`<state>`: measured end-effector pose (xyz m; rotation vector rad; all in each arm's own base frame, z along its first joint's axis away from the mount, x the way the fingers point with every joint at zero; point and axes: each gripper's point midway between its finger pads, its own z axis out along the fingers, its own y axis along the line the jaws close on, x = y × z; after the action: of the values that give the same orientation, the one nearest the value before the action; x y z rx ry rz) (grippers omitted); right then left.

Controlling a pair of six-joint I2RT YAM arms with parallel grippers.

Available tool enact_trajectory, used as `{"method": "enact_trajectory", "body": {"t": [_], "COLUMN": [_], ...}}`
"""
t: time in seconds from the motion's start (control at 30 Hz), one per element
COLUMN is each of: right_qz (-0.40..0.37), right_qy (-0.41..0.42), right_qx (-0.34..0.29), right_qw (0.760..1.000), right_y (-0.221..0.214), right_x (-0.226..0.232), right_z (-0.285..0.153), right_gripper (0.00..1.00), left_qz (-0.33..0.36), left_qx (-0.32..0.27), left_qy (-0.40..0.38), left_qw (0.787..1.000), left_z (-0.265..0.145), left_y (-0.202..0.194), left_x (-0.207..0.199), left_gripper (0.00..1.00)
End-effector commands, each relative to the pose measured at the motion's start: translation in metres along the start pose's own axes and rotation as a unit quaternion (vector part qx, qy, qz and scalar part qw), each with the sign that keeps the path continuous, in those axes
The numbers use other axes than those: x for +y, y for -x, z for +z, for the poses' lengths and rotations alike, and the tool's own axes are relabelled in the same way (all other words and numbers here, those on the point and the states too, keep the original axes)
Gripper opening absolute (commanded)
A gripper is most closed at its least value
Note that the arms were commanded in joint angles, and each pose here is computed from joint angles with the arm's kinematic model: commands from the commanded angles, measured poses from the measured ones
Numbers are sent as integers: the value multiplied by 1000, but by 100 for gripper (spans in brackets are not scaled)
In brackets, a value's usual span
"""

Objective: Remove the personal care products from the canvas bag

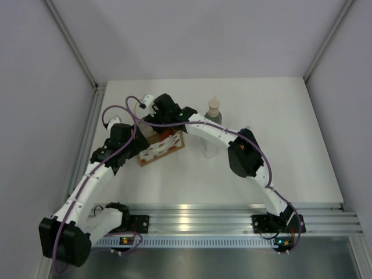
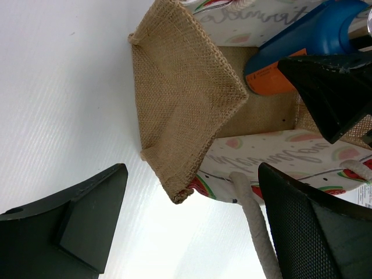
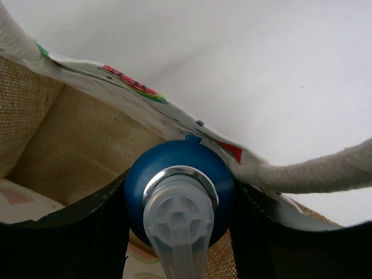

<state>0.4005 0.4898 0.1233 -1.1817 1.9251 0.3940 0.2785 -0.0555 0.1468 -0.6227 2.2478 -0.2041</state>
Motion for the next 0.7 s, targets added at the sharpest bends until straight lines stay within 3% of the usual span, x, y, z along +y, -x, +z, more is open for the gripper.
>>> {"method": "enact_trajectory", "body": {"t": [0.0, 0.27, 0.4, 0.67], "right_qz": [1, 23, 29, 22], "right_qy": [6, -14, -18, -16], "right_qx": [20, -44, -107, -149], "right_qw": [1000, 999, 994, 988], "right_y": [-17, 2, 28, 58], "right_x": [3, -1, -4, -7], "right_z": [14, 0, -15, -40], "right_gripper": [45, 0, 0, 0], "left_qz": [-7, -5, -7, -10], "left_qx": [-31, -30, -32, -32], "left_qy": [-17, -15, -15, -17], "left_qw": [999, 999, 999, 999], "left_z": [-4, -3, -4, -4], "left_y": [15, 14, 15, 14], "left_x": [-8, -6, -6, -7], "left_gripper": [98, 98, 98, 98]}}
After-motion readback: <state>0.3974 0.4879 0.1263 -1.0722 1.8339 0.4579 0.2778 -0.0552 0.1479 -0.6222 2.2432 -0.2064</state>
